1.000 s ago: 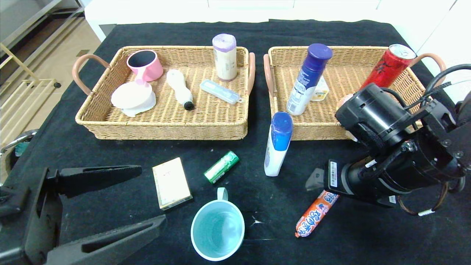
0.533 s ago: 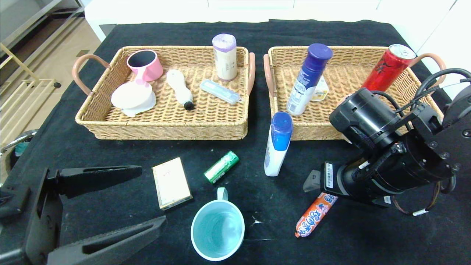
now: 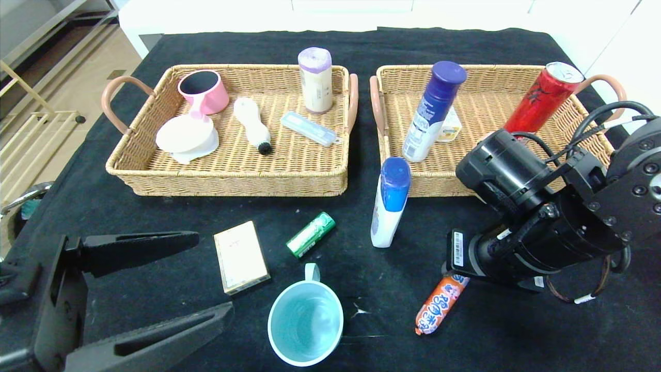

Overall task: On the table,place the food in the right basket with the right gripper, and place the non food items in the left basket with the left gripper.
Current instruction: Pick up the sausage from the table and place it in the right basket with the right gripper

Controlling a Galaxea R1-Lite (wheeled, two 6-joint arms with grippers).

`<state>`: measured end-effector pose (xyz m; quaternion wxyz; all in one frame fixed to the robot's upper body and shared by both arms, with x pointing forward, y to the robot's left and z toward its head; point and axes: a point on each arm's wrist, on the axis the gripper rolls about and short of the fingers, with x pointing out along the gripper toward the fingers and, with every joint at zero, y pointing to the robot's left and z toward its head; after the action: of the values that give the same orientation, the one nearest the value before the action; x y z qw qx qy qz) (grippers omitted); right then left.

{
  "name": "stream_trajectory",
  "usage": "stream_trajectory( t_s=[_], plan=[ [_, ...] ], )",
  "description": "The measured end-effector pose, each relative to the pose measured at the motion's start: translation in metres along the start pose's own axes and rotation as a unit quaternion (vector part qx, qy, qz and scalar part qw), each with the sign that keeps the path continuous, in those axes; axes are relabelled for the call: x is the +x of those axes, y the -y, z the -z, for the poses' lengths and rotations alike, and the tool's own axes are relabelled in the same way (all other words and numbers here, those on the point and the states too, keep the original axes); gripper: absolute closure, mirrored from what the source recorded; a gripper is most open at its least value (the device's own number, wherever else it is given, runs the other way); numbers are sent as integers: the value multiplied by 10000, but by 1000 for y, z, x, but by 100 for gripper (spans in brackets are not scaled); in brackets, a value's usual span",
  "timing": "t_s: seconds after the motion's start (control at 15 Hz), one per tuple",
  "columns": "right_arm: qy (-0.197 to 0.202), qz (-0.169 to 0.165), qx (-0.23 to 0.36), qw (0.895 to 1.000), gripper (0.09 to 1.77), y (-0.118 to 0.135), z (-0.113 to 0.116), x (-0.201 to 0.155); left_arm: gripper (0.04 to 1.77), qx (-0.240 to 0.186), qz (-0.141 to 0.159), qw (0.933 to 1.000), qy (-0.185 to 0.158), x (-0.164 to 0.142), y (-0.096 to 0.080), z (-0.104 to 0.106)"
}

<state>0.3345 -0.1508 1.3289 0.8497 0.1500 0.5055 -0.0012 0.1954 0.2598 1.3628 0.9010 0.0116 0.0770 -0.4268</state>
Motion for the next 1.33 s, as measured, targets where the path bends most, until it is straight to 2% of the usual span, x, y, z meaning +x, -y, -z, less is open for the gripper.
stream_trajectory(
  t_s=[0.07, 1.0, 1.33],
  plan=[
    [-4, 1, 2, 10000, 134, 0, 0, 1, 9, 3, -2, 10000, 4, 0, 0, 0],
    [-32, 41, -96, 9999, 134, -3, 4, 2, 9, 63, 2, 10000, 0, -1, 0, 1],
    [166, -86, -201, 9996, 135, 0, 7, -23, 9, 84, 1, 9999, 57, -3, 1, -1]
  ],
)
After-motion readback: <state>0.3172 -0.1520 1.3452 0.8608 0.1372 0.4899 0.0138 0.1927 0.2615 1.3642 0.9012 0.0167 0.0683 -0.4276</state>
